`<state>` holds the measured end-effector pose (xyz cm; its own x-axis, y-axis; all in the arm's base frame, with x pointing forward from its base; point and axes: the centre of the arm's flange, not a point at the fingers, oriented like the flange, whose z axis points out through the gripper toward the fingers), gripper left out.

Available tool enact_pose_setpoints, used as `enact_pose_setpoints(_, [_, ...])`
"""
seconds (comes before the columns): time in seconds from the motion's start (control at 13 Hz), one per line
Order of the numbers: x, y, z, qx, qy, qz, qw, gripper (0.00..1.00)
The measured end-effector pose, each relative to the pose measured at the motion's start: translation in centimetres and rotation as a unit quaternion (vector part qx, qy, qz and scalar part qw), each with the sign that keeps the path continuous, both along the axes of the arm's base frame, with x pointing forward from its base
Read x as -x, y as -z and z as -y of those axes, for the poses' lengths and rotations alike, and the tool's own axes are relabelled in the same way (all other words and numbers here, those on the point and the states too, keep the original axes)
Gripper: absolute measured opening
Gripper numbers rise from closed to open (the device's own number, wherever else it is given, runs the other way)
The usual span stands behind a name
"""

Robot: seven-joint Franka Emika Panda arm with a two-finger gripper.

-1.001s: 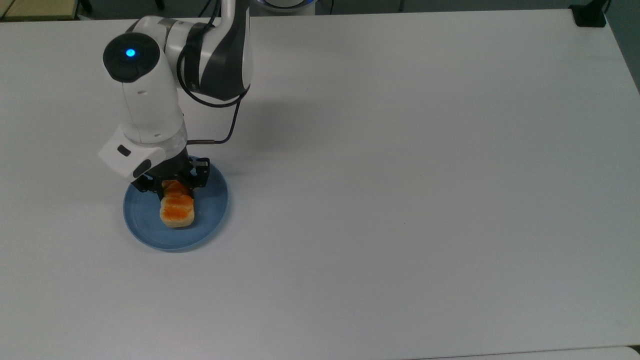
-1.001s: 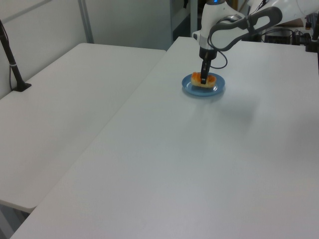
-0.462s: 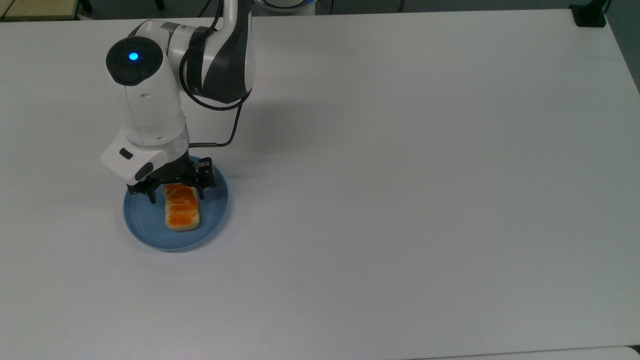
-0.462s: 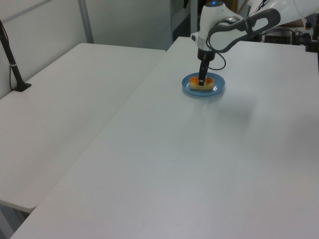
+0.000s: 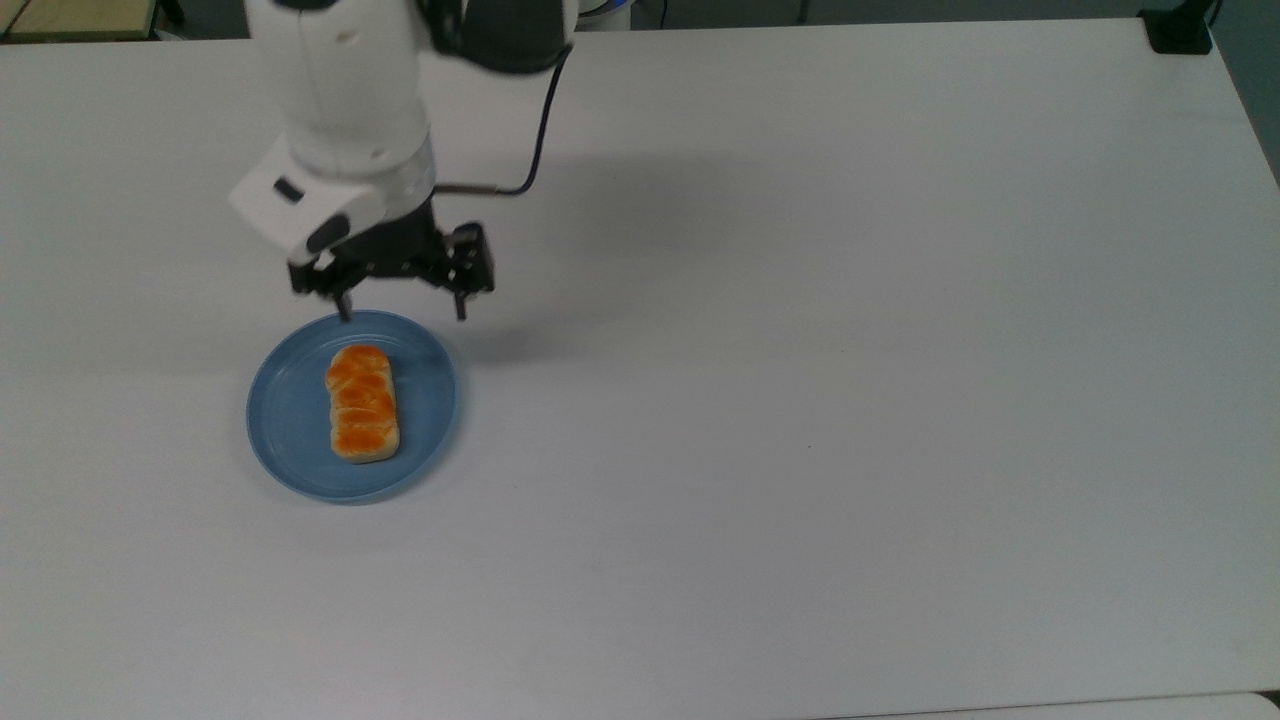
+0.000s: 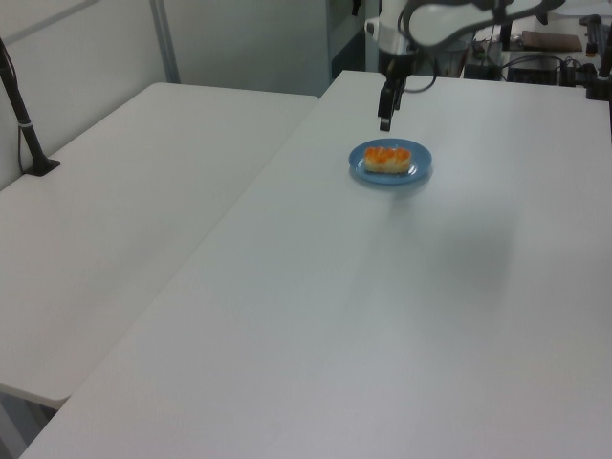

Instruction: Put the bread on a plate

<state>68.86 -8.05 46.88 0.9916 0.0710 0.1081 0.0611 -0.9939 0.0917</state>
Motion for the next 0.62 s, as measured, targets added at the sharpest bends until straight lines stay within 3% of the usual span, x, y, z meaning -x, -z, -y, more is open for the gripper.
enact_pose_setpoints(0.23, [4.6,-8.7,-4.8,-0.007,0.058,-0.019,0.9981,1.00])
enact_pose_setpoints(0.46, [8.6,-13.3,-6.1,-0.006,0.066,-0.037,0.9971,1.00])
enact_pose_setpoints(0.62, [10.0,-14.2,-6.0,-0.005,0.067,-0.038,0.9970,1.00])
